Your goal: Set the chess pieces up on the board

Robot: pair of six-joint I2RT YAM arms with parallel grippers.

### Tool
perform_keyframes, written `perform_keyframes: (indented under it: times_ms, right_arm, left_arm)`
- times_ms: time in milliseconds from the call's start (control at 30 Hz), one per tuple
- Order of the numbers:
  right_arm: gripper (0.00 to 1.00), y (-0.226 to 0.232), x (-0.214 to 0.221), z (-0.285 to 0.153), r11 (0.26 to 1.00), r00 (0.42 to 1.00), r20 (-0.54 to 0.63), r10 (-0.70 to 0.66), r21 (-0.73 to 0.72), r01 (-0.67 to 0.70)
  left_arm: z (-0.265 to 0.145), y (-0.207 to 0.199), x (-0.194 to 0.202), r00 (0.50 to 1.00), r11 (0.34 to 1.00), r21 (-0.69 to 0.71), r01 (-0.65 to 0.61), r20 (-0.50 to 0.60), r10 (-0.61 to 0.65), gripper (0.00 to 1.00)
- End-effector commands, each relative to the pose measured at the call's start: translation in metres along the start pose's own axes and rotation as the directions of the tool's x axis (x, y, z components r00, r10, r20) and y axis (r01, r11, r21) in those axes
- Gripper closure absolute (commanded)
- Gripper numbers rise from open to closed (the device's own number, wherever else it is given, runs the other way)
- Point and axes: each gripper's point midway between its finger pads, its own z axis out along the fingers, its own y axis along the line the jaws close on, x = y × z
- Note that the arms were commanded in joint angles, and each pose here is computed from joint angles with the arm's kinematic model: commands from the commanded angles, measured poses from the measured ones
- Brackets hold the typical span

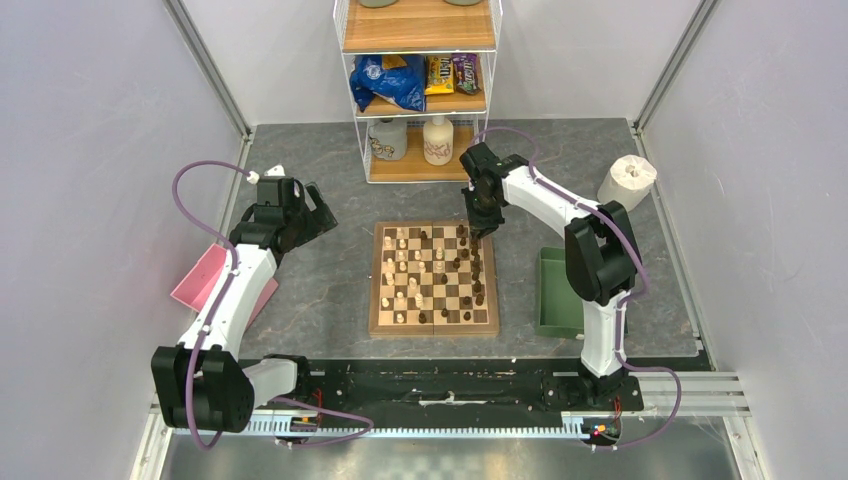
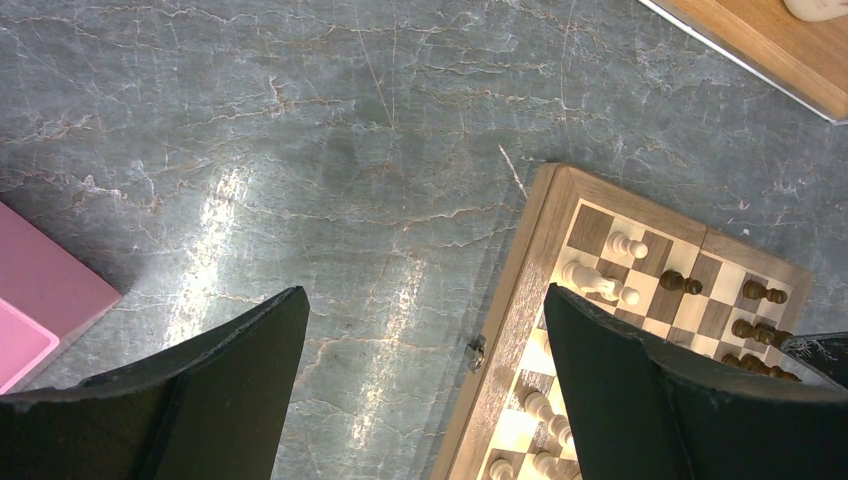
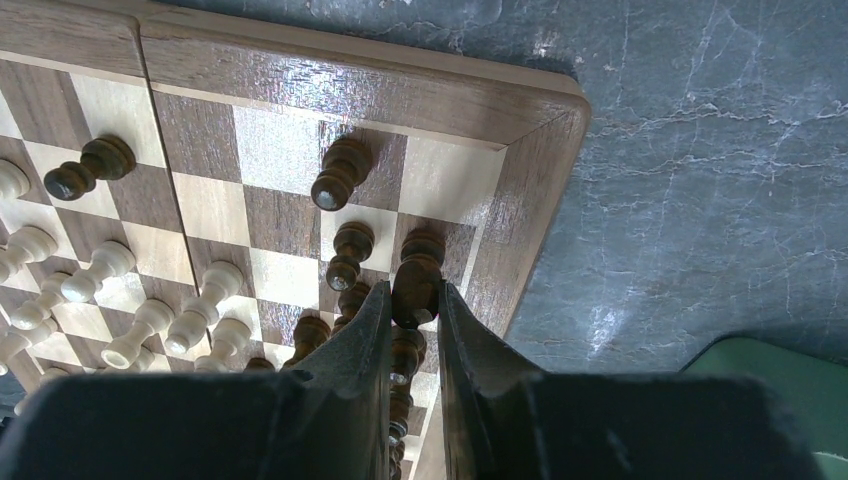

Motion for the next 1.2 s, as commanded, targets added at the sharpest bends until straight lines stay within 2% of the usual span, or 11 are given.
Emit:
perform_keyframes:
  times_ms: [0, 133, 333, 633, 833, 967, 1167]
  right_arm:
    - [0.81, -0.001, -0.003, 0.004, 1.000, 1.000, 0.006, -0.010, 0.004, 0.010]
    - [0.77, -0.002, -0.002, 0.004, 1.000, 1.000, 0.005, -0.014, 0.006, 0.014]
    - [0.64, -0.002, -0.006, 0.001, 1.000, 1.000, 0.018, -0.021, 0.008, 0.021]
    - [0.50, 0.004, -0.032, -0.034, 1.000, 0.992, 0.126, -0.020, -0.007, 0.021]
    - [0.48, 0.012, -0.045, -0.079, 0.998, 0.974, 0.223, -0.029, -0.047, 0.040]
    - [0.48, 0.034, -0.035, -0.096, 0.989, 0.973, 0.227, -0.032, -0.134, 0.064]
    - [0.50, 0.066, 0.000, -0.089, 0.985, 0.980, 0.177, -0.089, -0.128, 0.112]
  left_arm:
    - [-0.005, -0.004, -0.001, 1.000, 0.999, 0.030, -0.016, 0.008, 0.015, 0.05]
    - [-0.004, -0.004, -0.001, 1.000, 0.999, 0.030, -0.019, 0.007, 0.018, 0.05]
    - [-0.004, -0.004, -0.001, 1.000, 0.999, 0.028, -0.015, 0.005, 0.015, 0.05]
    - [-0.005, -0.005, -0.001, 1.000, 0.999, 0.035, -0.016, 0.008, 0.016, 0.05]
    - [-0.006, -0.005, -0.002, 1.000, 0.999, 0.037, -0.017, 0.013, 0.017, 0.05]
    - [-0.006, -0.005, -0.003, 1.000, 0.999, 0.036, -0.018, 0.014, 0.018, 0.05]
    - [-0.006, -0.005, -0.002, 1.000, 0.999, 0.036, -0.016, 0.011, 0.015, 0.05]
